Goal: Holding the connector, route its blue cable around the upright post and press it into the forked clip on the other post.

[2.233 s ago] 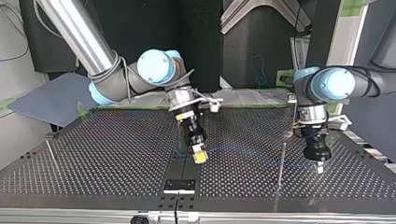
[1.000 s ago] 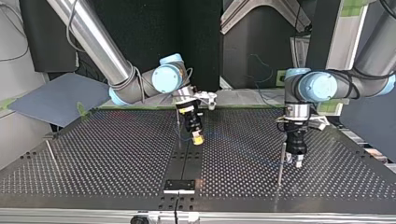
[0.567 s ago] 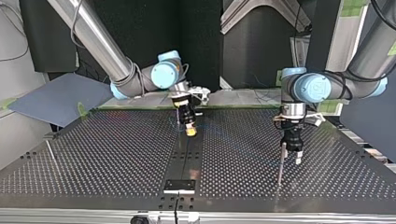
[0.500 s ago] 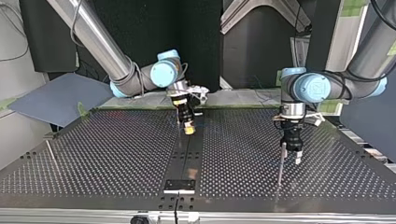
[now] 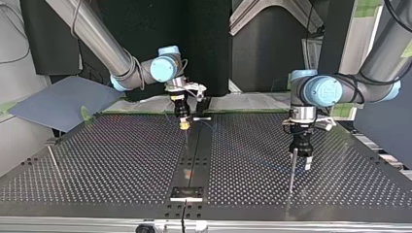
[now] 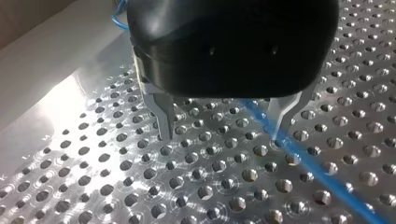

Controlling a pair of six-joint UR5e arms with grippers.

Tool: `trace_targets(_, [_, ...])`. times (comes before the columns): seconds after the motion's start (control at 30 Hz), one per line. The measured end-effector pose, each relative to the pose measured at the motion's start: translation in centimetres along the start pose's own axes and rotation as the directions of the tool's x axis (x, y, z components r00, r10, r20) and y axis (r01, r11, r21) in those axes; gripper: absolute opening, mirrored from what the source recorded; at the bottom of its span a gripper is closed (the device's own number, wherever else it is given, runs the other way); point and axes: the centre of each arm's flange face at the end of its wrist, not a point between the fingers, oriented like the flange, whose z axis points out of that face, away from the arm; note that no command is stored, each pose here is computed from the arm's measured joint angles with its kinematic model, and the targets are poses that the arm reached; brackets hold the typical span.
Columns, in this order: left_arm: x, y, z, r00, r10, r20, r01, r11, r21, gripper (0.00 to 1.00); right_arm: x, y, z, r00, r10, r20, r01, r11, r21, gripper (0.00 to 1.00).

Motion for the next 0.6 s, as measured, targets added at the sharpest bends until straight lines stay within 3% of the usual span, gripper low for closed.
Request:
trace_targets(0.23, [0.1,-0.2,0.0,1.0000,-0.001,-0.002,0.001,1.0000,0.002,1.00,-2.4,3.1,-1.1,0.9999,0.005,0.012,-0.004,0.9978,-0.066,0.00])
trace_targets(0.33, [0.1,-0.2,-0.1,1.0000,-0.001,-0.002,0.001,1.0000,0.003,1.00,-3.6,4.5,-1.8,0.9995,0.005,0.032,-0.002,0.9955,-0.095,0.00])
trace_targets(0.47, [0.1,-0.3,-0.1,1.0000,-0.001,-0.003,0.001,1.0000,0.005,1.00,-5.1,7.0,-2.7,0.9984,0.014,0.054,-0.006,0.9895,-0.144,0.00])
trace_targets(0.6, [0.1,-0.3,-0.1,1.0000,-0.002,-0.003,0.002,1.0000,0.005,1.00,-6.4,9.7,-3.5,0.9973,0.049,0.054,-0.039,0.9827,-0.181,0.00])
